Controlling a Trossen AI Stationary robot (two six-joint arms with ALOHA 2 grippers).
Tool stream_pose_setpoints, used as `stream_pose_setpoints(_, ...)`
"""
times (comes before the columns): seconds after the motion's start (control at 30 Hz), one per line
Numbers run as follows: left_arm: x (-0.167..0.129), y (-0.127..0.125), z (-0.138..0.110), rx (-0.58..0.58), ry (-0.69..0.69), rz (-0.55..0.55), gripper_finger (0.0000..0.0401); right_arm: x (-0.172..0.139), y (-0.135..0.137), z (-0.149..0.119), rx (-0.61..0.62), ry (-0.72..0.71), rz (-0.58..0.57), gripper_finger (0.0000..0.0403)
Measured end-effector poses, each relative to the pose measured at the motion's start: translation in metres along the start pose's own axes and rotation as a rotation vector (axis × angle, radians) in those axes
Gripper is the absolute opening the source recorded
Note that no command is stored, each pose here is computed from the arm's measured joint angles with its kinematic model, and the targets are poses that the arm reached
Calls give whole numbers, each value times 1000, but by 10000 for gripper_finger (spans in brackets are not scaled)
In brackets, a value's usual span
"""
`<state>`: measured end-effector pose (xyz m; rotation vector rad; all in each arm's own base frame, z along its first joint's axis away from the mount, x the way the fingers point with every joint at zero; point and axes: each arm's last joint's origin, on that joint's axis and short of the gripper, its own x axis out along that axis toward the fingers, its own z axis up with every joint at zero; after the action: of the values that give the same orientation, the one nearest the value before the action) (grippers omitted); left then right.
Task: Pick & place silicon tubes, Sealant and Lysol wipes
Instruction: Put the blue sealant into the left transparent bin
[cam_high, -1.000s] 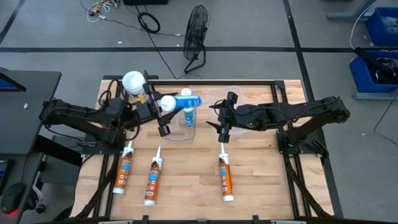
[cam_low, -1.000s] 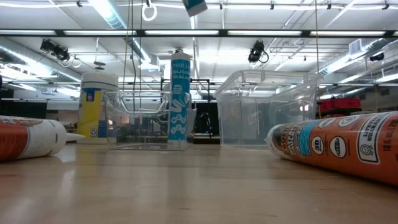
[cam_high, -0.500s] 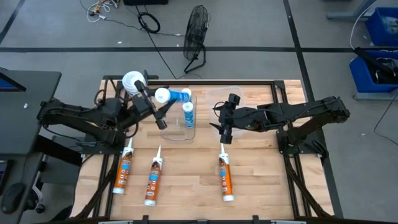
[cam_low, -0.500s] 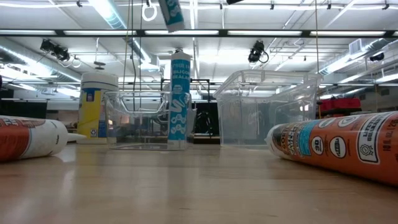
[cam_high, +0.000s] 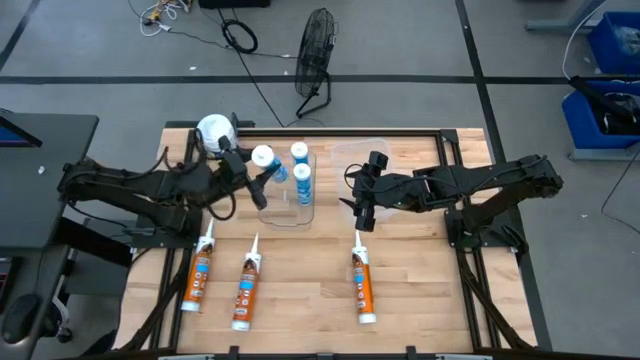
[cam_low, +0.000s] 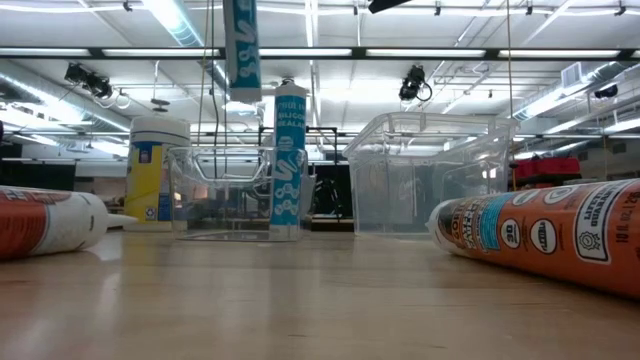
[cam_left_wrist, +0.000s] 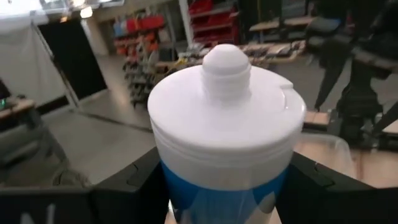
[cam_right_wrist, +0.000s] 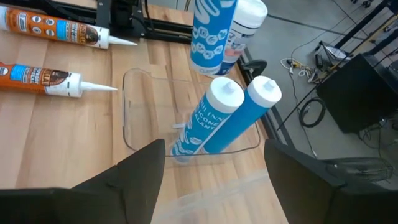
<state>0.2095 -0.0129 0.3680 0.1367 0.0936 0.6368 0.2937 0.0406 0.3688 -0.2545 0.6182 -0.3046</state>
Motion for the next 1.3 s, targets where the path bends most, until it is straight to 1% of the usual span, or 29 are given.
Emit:
stream_pose_setpoints(0.2, 1, -2, -12, -37, 44, 0, 221, 0, 0, 0, 3, 1, 5, 279)
stream_pose_setpoints(0.27, 3, -4, -20, -48, 64, -22, 221, 0, 0, 0, 3, 1, 5, 279)
stream_pose_setpoints(0.47, 5, -9, -48, -59, 123, -24, 220, 0, 0, 0, 3, 1, 5, 279)
stream_pose_setpoints(0.67, 9, -11, -74, -90, 129, -36, 220, 0, 0, 0, 4, 0, 5, 279)
stream_pose_setpoints(0.83, 14, -7, -92, -91, 139, -6, 220, 0, 0, 0, 15, 1, 5, 279)
stream_pose_setpoints(1.0, 20, 0, -112, -162, 166, -20, 220, 0, 0, 0, 16, 1, 5, 279)
stream_pose_setpoints(1.1, 22, 3, -123, -182, 170, -13, 220, 0, 0, 0, 16, 1, 5, 279)
stream_pose_setpoints(1.2, 23, 6, -129, -219, 153, -32, 220, 0, 0, 0, 16, 1, 5, 279)
stream_pose_setpoints(1.3, 26, 7, -144, -228, 190, -30, 220, 0, 0, 0, 17, 0, 5, 279)
